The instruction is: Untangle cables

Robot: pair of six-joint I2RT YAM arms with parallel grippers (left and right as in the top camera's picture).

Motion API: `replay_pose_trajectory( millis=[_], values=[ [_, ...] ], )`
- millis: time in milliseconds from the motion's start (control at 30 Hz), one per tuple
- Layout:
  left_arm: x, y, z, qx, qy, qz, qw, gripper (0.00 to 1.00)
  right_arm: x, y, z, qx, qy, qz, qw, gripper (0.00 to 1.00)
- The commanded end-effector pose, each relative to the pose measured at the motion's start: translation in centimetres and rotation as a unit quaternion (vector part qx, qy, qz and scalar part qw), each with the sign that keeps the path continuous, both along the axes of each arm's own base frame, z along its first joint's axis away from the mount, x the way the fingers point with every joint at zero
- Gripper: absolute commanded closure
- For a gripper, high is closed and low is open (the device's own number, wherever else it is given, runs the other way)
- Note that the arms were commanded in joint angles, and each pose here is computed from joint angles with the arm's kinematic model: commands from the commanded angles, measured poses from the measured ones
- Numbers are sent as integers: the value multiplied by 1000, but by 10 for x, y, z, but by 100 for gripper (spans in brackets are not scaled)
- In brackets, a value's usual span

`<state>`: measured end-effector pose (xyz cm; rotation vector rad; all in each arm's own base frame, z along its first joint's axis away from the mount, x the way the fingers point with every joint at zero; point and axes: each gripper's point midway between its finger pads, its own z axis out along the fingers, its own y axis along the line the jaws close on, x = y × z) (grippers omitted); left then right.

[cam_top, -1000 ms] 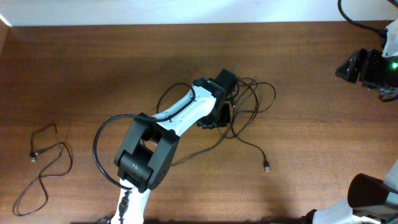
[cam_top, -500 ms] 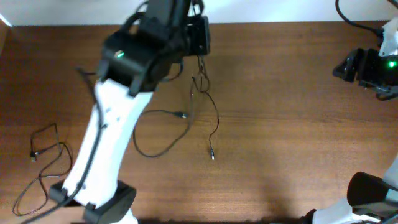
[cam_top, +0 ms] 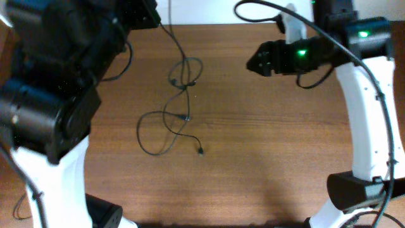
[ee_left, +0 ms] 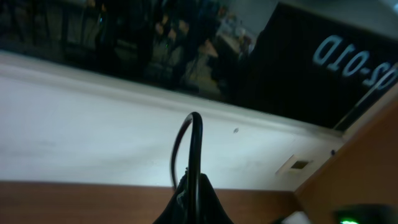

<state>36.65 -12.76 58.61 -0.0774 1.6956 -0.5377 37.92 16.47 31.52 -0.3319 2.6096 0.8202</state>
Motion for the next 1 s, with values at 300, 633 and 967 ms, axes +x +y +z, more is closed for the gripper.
replay_pose_trajectory(
  millis=[300,633,967],
  values=[
    [-11,23,11,6,-16,42,999,100,0,109,-41,60,31,127,990,23],
    [-15,57,15,5,-18,85,996,100,19,143,-141,130,162,170,963,19],
    [-15,57,15,6,-18,86,996,100,12,200,-194,155,43,334,929,49]
  ],
)
